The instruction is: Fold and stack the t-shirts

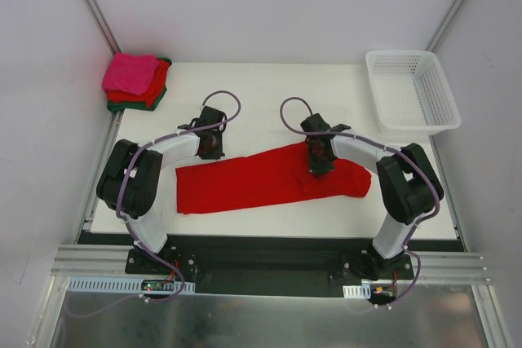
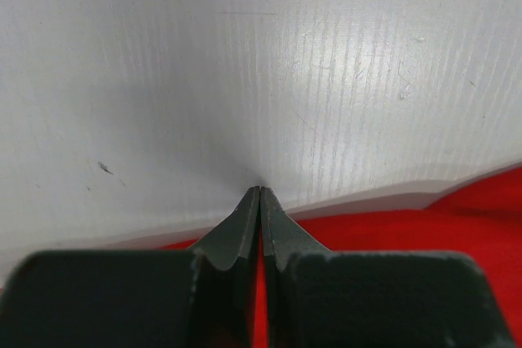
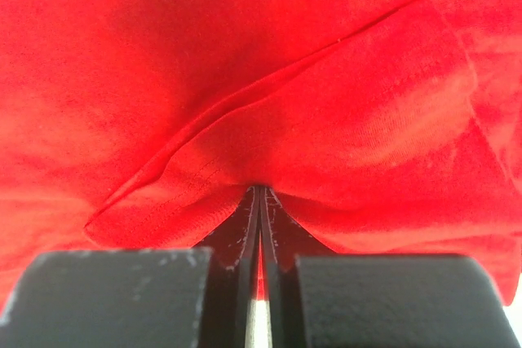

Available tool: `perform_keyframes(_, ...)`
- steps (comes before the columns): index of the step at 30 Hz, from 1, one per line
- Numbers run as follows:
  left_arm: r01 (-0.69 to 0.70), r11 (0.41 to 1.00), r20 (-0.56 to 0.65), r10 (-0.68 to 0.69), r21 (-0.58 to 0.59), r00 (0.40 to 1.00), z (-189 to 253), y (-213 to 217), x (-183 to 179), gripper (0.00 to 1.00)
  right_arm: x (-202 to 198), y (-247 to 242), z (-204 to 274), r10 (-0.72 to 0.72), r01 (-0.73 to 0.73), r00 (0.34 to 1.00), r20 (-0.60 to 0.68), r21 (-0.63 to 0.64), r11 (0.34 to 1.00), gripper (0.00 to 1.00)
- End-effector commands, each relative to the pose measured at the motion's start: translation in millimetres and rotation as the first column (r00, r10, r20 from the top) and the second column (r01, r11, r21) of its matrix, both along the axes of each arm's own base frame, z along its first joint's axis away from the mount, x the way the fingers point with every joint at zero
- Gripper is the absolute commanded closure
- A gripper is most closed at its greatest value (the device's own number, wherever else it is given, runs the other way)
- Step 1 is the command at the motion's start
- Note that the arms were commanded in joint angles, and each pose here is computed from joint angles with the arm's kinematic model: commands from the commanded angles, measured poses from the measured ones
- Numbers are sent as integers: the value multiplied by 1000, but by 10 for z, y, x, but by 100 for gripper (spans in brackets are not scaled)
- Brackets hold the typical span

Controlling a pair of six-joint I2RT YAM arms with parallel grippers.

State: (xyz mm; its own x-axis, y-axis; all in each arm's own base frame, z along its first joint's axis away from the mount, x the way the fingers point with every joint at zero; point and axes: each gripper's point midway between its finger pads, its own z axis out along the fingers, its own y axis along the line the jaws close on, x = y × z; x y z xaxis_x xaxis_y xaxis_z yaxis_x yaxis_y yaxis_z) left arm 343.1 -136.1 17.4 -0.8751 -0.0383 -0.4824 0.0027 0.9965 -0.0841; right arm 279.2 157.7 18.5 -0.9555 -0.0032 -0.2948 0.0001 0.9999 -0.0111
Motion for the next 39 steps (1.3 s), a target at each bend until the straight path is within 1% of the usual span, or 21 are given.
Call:
perform_keyframes(1, -26, 999, -17, 26, 26, 1000, 55, 113, -120, 100, 192, -74, -82, 35, -34, 999, 3, -99, 994, 98)
perform_keyframes(6, -37, 999, -31, 38, 38, 999, 33, 167, -209, 100, 335, -9, -122, 64, -65, 998, -13, -112, 992, 99)
perform_keyframes(11, -43, 998, -54, 45, 38, 998, -5, 209, -352, 100, 482, 81, -99, 90, -91, 996, -16, -87, 992, 99)
perform_keyframes(20, -67, 998, -93, 67, 1, 993, -32, 239, -635, 100, 690, 185, -120, 145, -148, 987, -65, -47, 988, 99)
perform_keyframes(25, -64, 996, -101, 56, -70, 993, 43, 134, -710, 100, 820, 228, -82, 174, -176, 982, -76, -27, 984, 98)
perform_keyframes(28, -55, 994, -111, 44, -95, 993, 55, 78, -768, 100, 883, 242, -67, 165, -166, 983, -83, -10, 986, 99)
perform_keyframes(32, -27, 995, -113, 16, -97, 993, 61, 0, -854, 100, 970, 237, -44, 185, -185, 979, -88, 5, 983, 99)
perform_keyframes(39, 73, 994, -141, -84, -84, 986, 55, -328, -1087, 100, 1081, 269, 10, 201, -199, 975, -95, 27, 980, 99)
